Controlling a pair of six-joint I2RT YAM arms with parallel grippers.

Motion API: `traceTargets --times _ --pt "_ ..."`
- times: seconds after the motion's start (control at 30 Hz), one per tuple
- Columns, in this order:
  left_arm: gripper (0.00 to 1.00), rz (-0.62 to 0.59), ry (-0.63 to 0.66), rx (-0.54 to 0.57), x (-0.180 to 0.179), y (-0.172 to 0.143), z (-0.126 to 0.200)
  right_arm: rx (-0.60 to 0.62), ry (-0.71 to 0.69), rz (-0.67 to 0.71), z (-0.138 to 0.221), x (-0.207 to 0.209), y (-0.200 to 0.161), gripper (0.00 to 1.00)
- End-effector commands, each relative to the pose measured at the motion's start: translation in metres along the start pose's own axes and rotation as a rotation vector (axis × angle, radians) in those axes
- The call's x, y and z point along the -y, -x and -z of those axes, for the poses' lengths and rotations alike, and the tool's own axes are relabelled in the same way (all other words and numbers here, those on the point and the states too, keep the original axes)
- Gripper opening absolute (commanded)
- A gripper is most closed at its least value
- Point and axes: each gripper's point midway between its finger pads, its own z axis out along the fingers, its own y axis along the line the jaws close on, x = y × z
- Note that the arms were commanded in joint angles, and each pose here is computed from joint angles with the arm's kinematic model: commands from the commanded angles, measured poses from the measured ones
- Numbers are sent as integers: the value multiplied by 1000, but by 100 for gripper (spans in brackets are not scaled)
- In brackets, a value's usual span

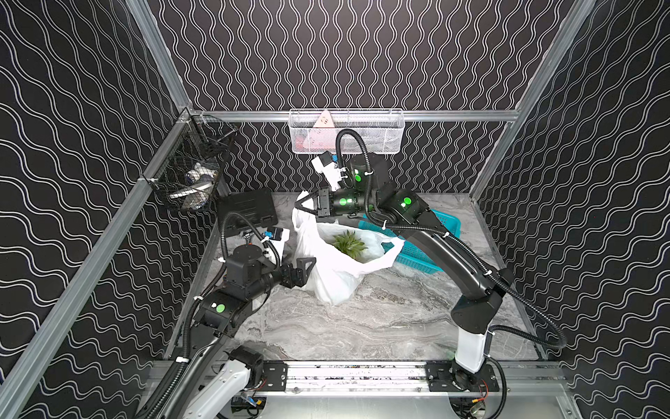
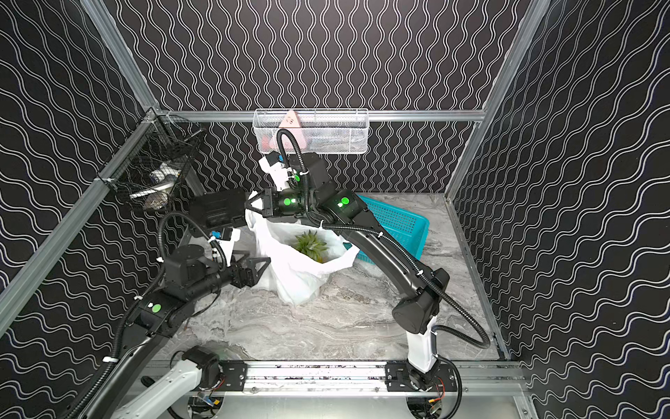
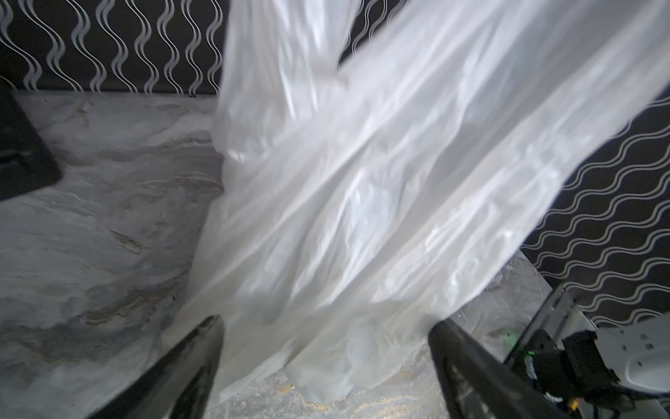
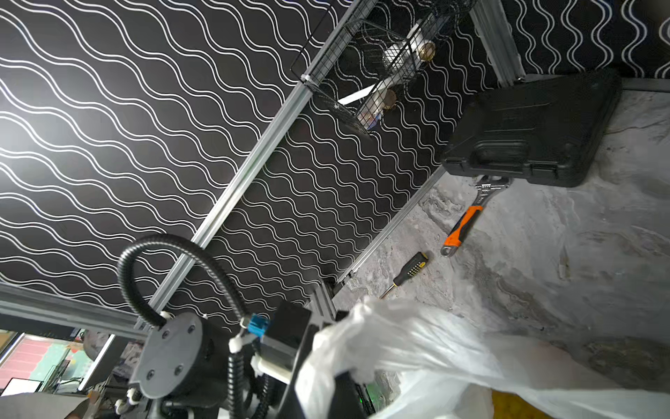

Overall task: Place the pineapple into a plastic bag & tie a knot
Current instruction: Adjust the plastic bag at the center of the board.

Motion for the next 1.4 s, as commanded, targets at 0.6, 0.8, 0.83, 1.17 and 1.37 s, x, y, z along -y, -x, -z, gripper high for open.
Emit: traceTargets --times 0.6,0.8,0.83,1.17,1.37 --pt "77 -101 -398 232 48 77 -42 75 179 27 17 -29 15 0" --pt "82 -55 -449 227 33 67 -56 48 286 -1 20 -46 15 0" --pt "98 -57 -459 231 34 68 -56 36 299 -10 19 -47 14 0" --pt "88 -191 -420 280 40 86 -45 -9 341 -41 17 -49 5 0" --pt "57 -154 -488 254 40 71 -57 -6 336 -35 18 -47 6 0"
